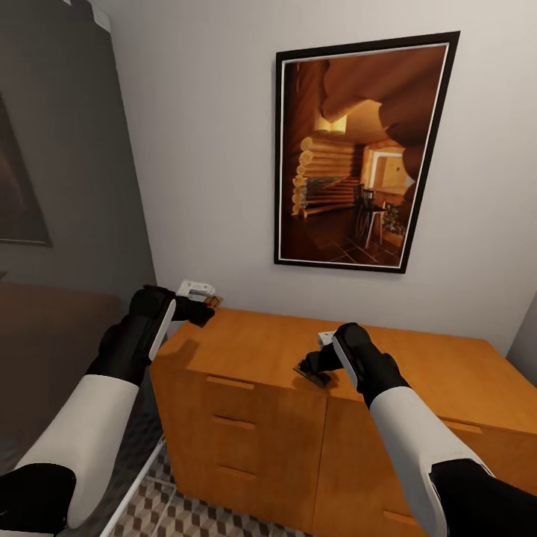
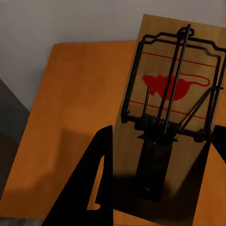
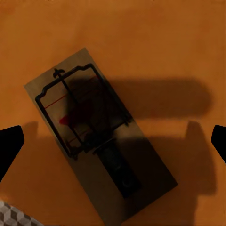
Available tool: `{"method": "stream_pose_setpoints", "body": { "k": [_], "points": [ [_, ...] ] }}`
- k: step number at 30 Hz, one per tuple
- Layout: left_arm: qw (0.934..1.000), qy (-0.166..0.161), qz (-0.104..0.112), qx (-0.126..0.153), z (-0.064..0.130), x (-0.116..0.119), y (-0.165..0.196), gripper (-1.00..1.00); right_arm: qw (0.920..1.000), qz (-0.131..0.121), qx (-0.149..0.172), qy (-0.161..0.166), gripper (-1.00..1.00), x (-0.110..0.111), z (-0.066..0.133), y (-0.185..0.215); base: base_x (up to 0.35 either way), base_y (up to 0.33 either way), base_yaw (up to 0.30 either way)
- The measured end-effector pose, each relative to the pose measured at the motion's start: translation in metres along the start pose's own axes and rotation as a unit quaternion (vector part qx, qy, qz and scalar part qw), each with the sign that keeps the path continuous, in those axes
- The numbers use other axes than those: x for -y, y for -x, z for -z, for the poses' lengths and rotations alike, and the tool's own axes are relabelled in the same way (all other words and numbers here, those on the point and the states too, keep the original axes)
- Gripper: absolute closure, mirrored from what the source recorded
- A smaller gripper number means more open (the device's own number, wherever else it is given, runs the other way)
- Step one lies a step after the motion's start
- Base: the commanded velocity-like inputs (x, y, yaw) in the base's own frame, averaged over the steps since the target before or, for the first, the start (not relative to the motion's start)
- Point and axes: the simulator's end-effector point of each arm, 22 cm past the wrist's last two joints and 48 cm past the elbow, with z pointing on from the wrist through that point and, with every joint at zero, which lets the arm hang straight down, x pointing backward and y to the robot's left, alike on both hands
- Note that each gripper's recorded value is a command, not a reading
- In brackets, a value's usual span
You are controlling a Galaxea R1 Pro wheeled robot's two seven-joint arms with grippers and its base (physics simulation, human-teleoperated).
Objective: Take the four mousetraps from the cabinet in the bathroom and place them on the bathroom floor. Make sure all four end up on the same floor surface, and ensure that at least two of them are either under or directly next to the same bathroom sink.
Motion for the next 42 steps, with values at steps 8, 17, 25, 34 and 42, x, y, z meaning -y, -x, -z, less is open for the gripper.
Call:
{"method": "stream_pose_setpoints", "body": {
  "k": [8, 17, 25, 34, 42],
  "points": [
    [1.0, 0.0, 0.0, 0.0, 0.0, -0.0001, 0.0001, 1.0, 1.0, 0.0, 0.001, 0.0, -1.0, 0.0, 0.0002, 0.0004, 0.015, 0.0, 0.0],
    [1.0, 0.0, 0.0, -0.001, -0.0003, -0.0002, -0.0004, 1.0, 1.0, 0.0, 0.001, 0.001, -1.0, -0.001, 0.0003, 0.0006, 0.037, 0.0, 0.0],
    [1.0, 0.0, 0.0, -0.001, -0.0003, -0.0002, -0.0004, 1.0, 1.0, -0.001, 0.001, 0.005, -1.0, -0.0031, 0.0002, 0.0008, 0.005, 0.0, 0.0],
    [1.0, 0.0, 0.0, -0.001, -0.0004, -0.0002, -0.0005, 1.0, 0.9999, -0.002, 0.001, 0.015, -1.0, -0.0057, 0.0004, 0.0005, 0.0, 0.0, 0.0],
    [1.0, 0.0, 0.0, -0.001, -0.0004, -0.0002, -0.0005, 1.0, 0.9997, -0.002, 0.001, 0.024, -1.0, -0.0082, 0.0006, 0.0002, 0.0, 0.0, 0.0]
  ]
}}
